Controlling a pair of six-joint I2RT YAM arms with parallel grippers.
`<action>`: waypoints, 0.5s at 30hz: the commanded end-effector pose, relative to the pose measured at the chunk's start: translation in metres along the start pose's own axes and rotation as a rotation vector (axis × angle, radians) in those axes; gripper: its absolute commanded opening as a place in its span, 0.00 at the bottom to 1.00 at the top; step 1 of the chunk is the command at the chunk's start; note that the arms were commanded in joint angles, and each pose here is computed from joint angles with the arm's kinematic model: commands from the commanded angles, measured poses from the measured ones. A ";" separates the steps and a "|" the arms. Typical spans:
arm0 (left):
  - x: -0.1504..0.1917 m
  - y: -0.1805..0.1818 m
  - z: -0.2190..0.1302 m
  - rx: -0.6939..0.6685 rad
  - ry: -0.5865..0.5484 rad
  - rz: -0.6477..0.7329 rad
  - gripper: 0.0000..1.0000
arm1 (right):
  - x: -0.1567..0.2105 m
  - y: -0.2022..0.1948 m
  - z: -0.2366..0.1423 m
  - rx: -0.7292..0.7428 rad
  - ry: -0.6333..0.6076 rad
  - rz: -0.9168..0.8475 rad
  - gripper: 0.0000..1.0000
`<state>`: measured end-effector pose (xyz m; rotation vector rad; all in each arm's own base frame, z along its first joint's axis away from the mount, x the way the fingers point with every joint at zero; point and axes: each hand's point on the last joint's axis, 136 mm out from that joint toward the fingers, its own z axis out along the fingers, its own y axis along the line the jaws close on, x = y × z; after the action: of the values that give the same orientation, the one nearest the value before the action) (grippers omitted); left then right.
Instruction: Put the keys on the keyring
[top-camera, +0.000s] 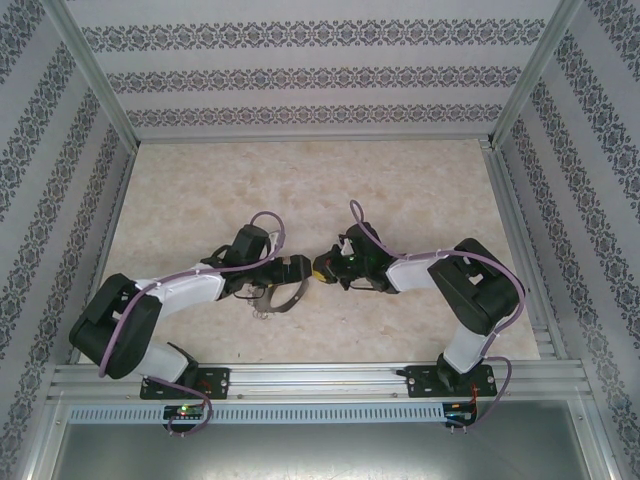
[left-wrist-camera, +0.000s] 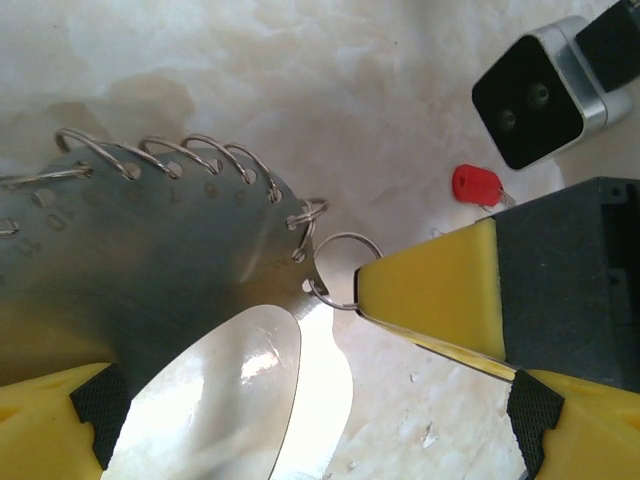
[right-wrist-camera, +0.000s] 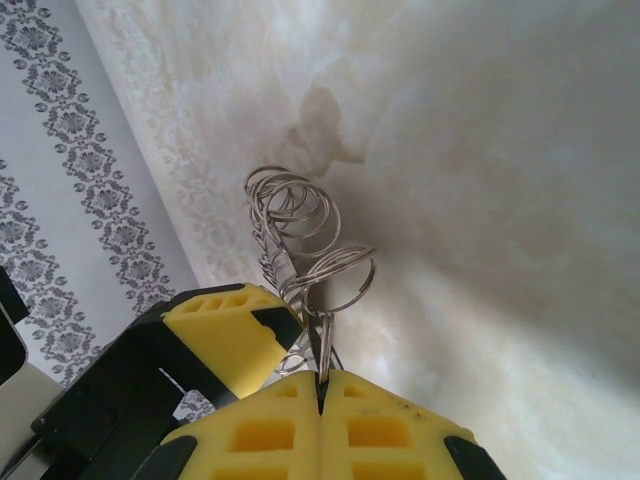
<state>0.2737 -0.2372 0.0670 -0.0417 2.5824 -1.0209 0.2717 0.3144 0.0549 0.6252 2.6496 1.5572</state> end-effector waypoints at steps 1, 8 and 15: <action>-0.005 0.008 0.006 -0.041 -0.042 0.013 1.00 | 0.002 0.004 -0.005 -0.052 0.015 0.022 0.00; -0.011 0.016 0.015 -0.068 -0.060 0.020 1.00 | 0.006 -0.003 -0.003 -0.073 0.028 0.059 0.00; -0.017 0.002 0.023 -0.009 -0.046 0.027 1.00 | 0.003 -0.001 0.013 -0.166 0.050 0.127 0.00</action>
<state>0.2943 -0.2403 0.0540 -0.0595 2.5532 -0.9620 0.2693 0.3134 0.0333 0.7862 2.6012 1.6714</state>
